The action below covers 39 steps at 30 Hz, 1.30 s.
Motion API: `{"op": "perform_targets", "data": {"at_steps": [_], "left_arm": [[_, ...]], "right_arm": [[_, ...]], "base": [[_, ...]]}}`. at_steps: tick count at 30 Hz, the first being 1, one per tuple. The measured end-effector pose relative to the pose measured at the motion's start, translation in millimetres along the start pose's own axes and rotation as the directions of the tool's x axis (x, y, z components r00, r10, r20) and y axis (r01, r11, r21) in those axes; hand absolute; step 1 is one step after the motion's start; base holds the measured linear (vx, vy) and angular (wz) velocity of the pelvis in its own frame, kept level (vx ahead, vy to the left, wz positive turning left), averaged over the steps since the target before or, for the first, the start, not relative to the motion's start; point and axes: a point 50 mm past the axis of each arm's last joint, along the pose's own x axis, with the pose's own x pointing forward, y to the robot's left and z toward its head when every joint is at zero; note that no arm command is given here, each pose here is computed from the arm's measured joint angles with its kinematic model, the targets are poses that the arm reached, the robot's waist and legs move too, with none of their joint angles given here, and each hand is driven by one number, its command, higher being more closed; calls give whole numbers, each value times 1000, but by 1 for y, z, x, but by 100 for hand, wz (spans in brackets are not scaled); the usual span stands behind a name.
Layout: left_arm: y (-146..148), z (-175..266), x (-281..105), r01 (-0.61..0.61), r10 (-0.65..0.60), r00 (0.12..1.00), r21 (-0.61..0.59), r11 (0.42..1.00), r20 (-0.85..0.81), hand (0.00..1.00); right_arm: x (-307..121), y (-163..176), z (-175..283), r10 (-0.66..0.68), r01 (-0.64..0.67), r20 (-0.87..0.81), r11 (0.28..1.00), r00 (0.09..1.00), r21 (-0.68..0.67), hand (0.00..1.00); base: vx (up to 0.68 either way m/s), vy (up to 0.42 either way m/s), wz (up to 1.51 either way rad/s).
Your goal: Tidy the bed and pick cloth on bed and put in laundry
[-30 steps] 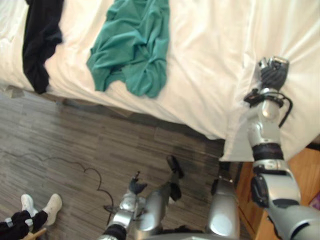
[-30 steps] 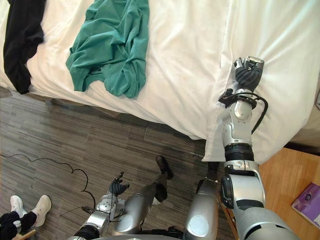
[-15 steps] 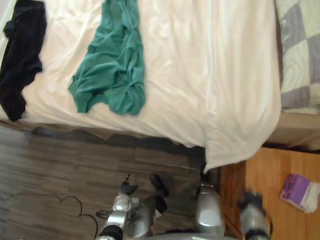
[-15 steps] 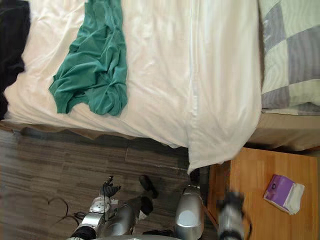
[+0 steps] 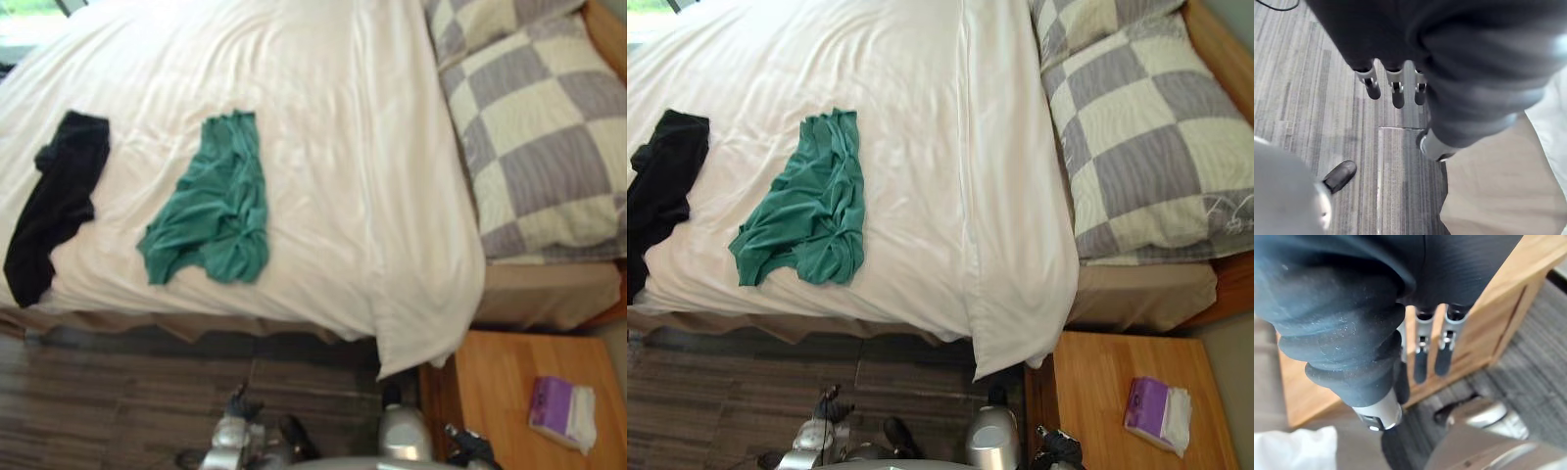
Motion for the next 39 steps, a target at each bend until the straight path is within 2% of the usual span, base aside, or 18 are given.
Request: {"op": "perform_targets", "data": {"at_steps": [3, 5, 10, 14, 17, 19, 20, 24, 26, 29, 32, 34, 39], "left_arm": [[4, 0, 0, -13, 12, 1000, -47, 999, -6, 0], [2, -1, 0, -25, 23, 1000, -104, 994, -17, 0], [0, -3, -1, -35, 30, 999, -170, 985, -33, 0], [2, 1, -1, -34, 33, 999, -164, 986, -9, 0], [6, 6, 0, -34, 38, 999, -140, 990, 25, 0], [34, 13, 4, -108, 114, 991, -90, 990, 63, 0], [35, 13, 4, -112, 117, 991, -86, 990, 65, 0], [10, 29, 6, -52, 56, 994, -46, 998, 98, 0], [-3, 39, 5, -14, 15, 990, -3, 1000, 139, 0], [-23, 66, 4, 46, -55, 973, 48, 998, 223, 0], [-42, 74, 0, 94, -112, 963, 83, 992, 245, 0], [-43, 67, -1, 94, -114, 966, 95, 991, 231, 0], [-48, 57, -5, 113, -119, 970, 40, 993, 210, 0]], "right_arm": [[0, 3, -1, 13, -13, -3, 999, 1000, -31, 0], [1, -7, -4, -12, 11, -18, 999, 1000, -47, 0], [0, -17, -9, -48, 48, -40, 999, 998, -1, 0], [-1, -20, -13, -51, 50, -49, 999, 997, -17, 0], [-1, -22, -17, -51, 46, -60, 996, 997, -78, 0], [-5, -15, -34, -30, 18, -115, 995, 993, -97, 0], [-6, -12, -36, -20, 5, -117, 992, 993, -123, 0], [2, -7, -10, 3, -12, -31, 957, 1000, -291, 0], [1, 10, -3, 89, -74, 13, 896, 996, -437, 0], [-3, 28, 6, 183, -125, 65, 853, 981, -507, 0], [-1, 36, 23, 229, -143, 102, 839, 968, -525, 0], [-1, 39, 22, 234, -149, 101, 840, 967, -522, 0], [4, 39, 35, 223, -130, 121, 846, 967, -518, 0]], "base": [[93, -93, -35], [119, -60, -42], [128, 120, -18], [108, 364, 33], [183, 606, 3], [266, 662, -20], [235, 609, -35], [224, 619, -73], [221, 381, -25], [178, 205, 64], [153, 123, 47], [73, 53, 22], [11, 98, 0]]}}
